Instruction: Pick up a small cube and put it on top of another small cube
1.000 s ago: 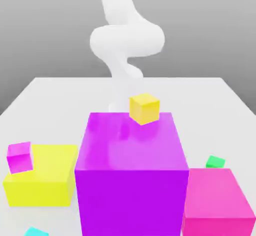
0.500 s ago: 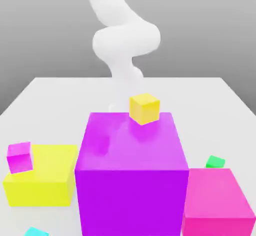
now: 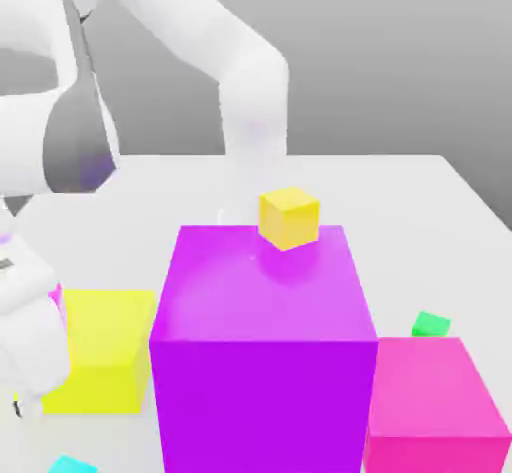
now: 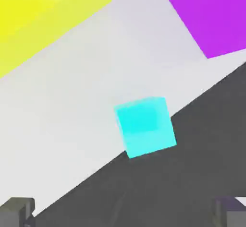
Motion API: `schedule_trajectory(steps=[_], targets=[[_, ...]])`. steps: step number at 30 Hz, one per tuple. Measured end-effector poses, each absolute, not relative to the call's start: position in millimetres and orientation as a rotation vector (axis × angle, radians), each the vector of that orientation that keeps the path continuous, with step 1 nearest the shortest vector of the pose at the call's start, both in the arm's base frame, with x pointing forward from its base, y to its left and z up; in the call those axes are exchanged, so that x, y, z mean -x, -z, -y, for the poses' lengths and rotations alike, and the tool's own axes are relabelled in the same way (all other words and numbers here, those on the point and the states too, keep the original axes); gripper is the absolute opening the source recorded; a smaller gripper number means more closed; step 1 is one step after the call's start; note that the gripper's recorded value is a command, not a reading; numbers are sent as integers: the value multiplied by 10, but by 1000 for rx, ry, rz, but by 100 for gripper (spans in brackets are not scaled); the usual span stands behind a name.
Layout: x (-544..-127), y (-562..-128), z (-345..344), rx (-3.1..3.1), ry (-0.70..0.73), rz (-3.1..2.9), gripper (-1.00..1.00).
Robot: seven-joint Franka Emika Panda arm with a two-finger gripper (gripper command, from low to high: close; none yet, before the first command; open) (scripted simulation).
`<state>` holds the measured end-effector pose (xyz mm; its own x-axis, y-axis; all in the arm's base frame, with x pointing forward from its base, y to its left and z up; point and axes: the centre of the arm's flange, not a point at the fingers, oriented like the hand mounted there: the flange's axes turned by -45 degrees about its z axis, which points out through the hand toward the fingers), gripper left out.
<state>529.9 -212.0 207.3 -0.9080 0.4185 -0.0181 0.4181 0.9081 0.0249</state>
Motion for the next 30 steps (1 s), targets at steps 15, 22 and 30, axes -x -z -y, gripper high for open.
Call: schedule_trajectory(steps=[15,22,30], targets=[[-5283,-2114,2090,-629,-22,-3052,-100],[-4750,-3745,2307,-897,-168,-2829,-100],[-4006,-5025,1796,-1108,-232,-2660,-100]])
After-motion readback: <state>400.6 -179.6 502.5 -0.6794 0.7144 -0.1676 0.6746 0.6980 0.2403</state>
